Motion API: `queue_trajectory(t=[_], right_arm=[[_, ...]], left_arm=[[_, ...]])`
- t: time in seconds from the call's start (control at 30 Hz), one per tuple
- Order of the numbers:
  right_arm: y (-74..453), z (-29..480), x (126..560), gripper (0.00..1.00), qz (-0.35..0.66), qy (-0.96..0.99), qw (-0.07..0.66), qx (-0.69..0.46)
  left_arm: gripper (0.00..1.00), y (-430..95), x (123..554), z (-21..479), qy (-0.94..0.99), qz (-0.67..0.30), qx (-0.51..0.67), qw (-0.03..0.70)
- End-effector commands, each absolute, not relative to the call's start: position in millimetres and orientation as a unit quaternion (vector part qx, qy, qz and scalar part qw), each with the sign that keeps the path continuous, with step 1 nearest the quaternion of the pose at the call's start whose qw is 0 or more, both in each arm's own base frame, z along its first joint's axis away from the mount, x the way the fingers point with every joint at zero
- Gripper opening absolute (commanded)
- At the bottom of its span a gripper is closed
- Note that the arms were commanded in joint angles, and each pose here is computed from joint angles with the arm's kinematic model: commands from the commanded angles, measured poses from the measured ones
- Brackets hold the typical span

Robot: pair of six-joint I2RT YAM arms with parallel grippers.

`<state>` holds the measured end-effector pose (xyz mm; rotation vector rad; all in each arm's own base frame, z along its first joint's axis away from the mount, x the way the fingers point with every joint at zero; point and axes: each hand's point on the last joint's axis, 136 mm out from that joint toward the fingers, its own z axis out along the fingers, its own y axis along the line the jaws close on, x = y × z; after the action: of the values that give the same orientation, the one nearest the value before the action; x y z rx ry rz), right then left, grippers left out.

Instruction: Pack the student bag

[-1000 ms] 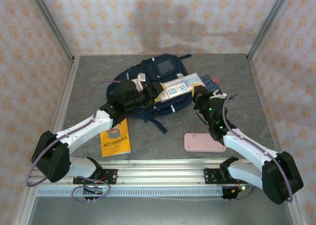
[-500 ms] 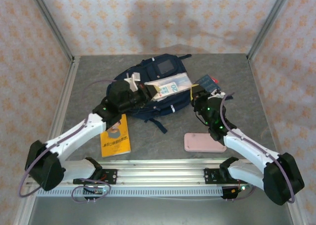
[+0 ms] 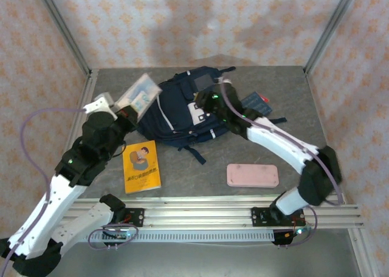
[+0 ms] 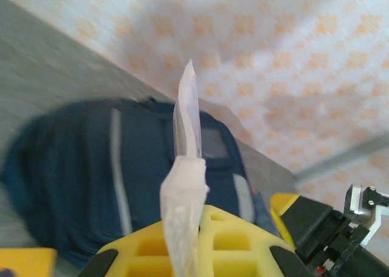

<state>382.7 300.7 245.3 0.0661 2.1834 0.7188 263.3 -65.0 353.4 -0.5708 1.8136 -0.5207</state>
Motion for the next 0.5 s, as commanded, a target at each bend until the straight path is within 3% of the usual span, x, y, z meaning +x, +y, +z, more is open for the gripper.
queue_trajectory(t=[0.0,0.2,0.47], right_arm=[[333,202,375,0.48,0.188,0.914,0.348,-0.094],[409,162,388,0.70,0.101,0.916,0.331,-0.201],[456,115,410,0.82,0.083,0.922,0.301,-0.226]], left_arm=[[0.00,-11,246,363,0.749,-0.088,-0.271,0.598],[0.00,17,229,375,0.716,-0.048,-0.296,0.631],[0.00,18,227,379,0.710,-0.047,-0.290,0.640]])
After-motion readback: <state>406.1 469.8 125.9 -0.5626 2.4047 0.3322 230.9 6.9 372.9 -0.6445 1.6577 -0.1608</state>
